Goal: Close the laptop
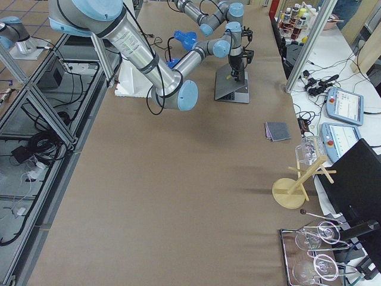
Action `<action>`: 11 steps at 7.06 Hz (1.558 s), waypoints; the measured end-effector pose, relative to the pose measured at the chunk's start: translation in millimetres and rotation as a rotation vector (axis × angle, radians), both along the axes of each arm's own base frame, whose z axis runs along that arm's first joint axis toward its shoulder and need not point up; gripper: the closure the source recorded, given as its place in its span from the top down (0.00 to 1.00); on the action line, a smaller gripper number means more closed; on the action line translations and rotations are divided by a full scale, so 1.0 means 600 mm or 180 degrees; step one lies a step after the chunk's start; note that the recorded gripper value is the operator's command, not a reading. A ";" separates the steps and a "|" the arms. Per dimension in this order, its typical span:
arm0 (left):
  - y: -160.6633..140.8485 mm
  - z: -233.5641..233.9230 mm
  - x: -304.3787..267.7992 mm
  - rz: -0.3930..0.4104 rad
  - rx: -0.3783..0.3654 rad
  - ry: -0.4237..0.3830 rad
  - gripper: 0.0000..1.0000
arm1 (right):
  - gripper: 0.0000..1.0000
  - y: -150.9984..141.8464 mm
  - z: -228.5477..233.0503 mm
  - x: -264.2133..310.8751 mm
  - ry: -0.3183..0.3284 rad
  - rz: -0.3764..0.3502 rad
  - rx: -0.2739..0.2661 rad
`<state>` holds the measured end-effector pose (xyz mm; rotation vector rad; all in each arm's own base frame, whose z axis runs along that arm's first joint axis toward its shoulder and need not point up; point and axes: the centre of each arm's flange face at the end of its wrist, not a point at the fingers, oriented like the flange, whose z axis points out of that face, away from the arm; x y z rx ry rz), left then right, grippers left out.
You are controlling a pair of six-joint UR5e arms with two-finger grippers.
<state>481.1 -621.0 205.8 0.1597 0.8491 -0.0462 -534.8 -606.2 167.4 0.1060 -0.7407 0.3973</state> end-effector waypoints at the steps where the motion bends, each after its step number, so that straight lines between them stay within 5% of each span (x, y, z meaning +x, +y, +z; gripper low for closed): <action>1: -0.010 0.010 0.007 -0.0026 0.0018 -0.0022 0.00 | 0.00 -0.016 0.016 -0.008 -0.0025 0.0003 0.0024; 6: -0.052 0.045 0.056 -0.0141 0.0099 -0.0143 0.00 | 0.00 -0.066 0.074 -0.051 0.0014 -0.0022 0.0034; 11: -0.044 0.090 0.117 -0.0196 0.0229 -0.0281 0.00 | 0.00 -0.073 0.104 -0.068 0.0043 -0.0069 0.0045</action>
